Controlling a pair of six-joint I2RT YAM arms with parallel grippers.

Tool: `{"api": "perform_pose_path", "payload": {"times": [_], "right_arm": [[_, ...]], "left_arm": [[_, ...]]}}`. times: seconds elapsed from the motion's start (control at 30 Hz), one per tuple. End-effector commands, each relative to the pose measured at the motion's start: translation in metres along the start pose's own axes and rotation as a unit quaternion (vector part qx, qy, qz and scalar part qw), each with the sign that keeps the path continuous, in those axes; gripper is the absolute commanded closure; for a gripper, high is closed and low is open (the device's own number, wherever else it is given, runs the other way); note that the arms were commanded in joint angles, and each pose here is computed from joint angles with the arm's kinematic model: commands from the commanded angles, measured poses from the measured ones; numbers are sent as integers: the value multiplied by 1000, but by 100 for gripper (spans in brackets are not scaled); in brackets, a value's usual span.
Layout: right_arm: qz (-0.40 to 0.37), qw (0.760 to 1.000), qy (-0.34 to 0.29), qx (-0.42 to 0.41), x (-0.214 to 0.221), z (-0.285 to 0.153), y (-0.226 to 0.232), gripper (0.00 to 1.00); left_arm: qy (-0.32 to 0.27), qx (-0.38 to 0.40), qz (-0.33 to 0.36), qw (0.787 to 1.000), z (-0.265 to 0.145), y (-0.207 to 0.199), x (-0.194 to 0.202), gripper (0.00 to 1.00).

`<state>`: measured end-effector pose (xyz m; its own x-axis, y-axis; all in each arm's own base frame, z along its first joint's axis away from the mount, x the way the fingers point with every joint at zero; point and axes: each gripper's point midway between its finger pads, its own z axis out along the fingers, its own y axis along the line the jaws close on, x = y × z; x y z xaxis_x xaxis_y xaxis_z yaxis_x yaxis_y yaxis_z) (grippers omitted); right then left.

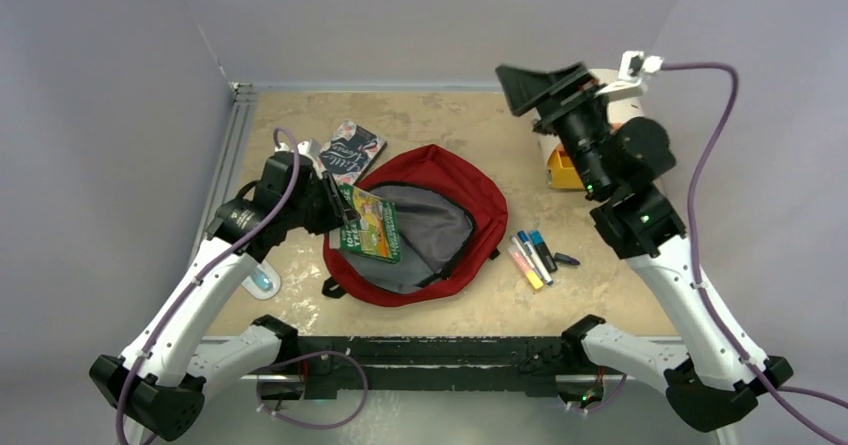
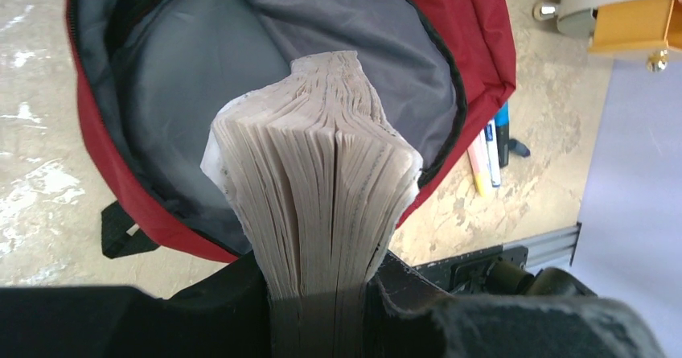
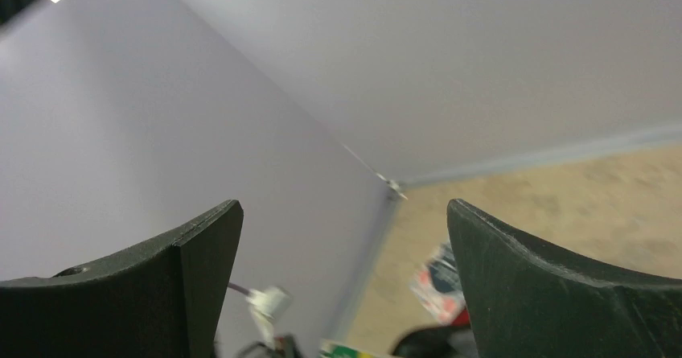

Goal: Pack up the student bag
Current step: Place the book in the student bag.

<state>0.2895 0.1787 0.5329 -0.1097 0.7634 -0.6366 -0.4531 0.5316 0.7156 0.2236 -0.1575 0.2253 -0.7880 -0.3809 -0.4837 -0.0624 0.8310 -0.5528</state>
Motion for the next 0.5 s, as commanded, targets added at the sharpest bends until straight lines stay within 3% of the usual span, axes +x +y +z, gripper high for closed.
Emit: {"api": "perform_pose_path", "payload": {"times": [0.0,0.1,0.23,0.47], "right_arm": [[-73,995,33,64,41,-4,-62,1],[-109,981,104,125,81,-10,-107,1],[-176,959,181,129,117,-15,-134,1],[-215,937,275,22,177,-16,-139,7]], "left_arm": [[-82,14,-29,996,-28,-19,-36,100],[-105,-2,-32,994,-36,-14,-45,100],[-127,-9,-34,991,-44,-13,-52,100],[-183,-54,-54,980,-68,-1,-75,100]]}}
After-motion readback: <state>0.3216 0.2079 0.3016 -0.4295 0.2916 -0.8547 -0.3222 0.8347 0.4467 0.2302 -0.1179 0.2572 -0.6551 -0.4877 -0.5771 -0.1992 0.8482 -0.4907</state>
